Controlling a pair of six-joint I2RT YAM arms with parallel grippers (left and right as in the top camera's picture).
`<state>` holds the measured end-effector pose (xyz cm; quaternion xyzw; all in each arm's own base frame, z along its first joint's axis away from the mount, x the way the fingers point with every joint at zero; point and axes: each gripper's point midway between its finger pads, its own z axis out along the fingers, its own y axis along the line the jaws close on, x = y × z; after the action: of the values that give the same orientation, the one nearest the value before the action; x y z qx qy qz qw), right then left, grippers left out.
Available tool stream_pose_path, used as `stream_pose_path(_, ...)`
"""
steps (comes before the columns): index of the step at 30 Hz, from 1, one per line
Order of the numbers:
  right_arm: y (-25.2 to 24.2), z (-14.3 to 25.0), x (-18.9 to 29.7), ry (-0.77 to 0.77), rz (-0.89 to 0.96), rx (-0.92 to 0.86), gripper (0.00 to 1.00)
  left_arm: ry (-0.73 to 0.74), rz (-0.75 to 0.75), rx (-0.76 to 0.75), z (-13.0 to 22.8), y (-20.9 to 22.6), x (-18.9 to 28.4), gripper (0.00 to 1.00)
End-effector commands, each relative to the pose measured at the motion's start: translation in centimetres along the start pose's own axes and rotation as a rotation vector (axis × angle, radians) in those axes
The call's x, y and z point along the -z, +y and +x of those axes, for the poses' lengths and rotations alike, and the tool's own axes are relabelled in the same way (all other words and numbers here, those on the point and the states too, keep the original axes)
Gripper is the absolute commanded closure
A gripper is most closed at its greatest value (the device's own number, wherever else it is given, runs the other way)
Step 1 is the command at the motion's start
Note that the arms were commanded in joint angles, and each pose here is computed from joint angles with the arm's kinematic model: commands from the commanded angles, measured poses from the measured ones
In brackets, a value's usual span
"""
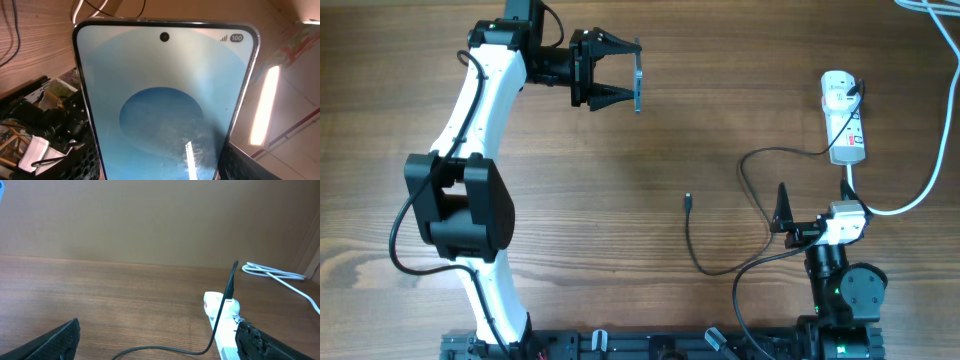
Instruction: Plug charger to phone and switch on socket
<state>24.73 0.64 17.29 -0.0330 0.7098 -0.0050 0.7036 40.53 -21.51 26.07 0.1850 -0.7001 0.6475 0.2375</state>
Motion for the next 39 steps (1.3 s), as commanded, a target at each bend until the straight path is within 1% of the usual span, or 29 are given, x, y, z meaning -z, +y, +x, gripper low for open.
stream_pose_path(1, -0.31, -0.13, 0.03, -0.007, 0.016, -0.002, 0.0, 0.036, 0.042, -0.042, 2.15, -1.85, 0.39, 0.32)
stream_pose_path(33, -0.31, -0.13, 0.03, -0.007, 0.016, -0.002, 0.0, 0.036, 0.042, -0.041, 2.15, -1.85, 0.39, 0.32)
stream_pose_path(37, -0.31, -0.13, 0.03, -0.007, 0.016, -0.002, 0.0, 0.036, 0.042, -0.023, 2.23, -1.75, 0.39, 0.32)
stream_pose_path(39, -0.31, -0.13, 0.03, -0.007, 0.016, -0.002, 0.0, 0.036, 0.042, 0.012, 2.36, -1.61, 0.41, 0.32)
